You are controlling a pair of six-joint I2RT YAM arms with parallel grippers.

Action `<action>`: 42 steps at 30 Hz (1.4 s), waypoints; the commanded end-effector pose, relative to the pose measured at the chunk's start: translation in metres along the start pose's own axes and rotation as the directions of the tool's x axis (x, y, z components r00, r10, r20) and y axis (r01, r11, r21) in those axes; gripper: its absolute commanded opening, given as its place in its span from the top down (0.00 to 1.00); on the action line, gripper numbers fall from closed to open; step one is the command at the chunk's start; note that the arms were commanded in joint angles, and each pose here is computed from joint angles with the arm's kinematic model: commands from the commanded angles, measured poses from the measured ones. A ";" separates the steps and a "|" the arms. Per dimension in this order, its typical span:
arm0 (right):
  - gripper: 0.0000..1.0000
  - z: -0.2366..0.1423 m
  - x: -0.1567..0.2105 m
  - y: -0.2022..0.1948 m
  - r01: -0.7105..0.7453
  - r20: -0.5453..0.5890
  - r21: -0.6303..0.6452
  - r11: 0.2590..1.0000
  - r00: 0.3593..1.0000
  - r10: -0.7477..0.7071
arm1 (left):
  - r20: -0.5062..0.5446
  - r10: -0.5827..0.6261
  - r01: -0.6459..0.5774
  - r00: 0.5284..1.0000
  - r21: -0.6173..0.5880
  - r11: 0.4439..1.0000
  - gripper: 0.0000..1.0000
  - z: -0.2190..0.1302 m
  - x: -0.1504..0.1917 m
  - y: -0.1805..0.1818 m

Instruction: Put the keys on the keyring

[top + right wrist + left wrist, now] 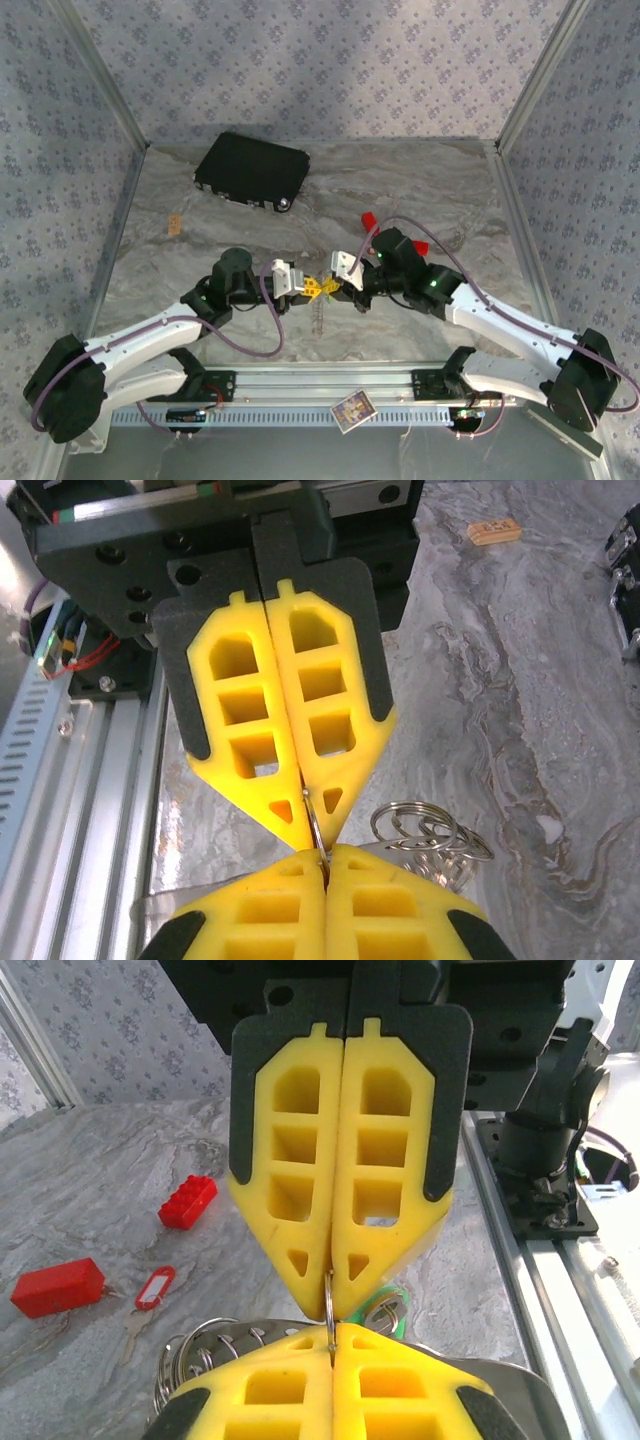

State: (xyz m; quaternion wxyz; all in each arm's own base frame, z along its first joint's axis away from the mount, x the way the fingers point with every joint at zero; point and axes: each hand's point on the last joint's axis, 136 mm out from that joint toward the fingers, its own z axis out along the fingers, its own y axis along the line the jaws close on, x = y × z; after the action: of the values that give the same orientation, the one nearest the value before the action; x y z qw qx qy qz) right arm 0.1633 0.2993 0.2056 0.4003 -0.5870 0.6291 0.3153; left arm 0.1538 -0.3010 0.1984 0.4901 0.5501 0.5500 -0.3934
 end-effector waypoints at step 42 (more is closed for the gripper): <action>0.84 -0.004 -0.022 0.001 0.117 -0.182 -0.088 0.989 0.974 -0.131 | -0.052 0.027 -0.028 0.998 -0.025 0.999 1.00 0.002 -0.022 0.006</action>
State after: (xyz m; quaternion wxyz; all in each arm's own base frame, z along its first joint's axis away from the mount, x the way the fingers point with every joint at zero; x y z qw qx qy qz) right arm 0.1674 0.2988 0.2075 0.3097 -0.6698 0.6341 0.2311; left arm 0.1591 -0.3012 0.1956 0.4537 0.5640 0.5929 -0.3528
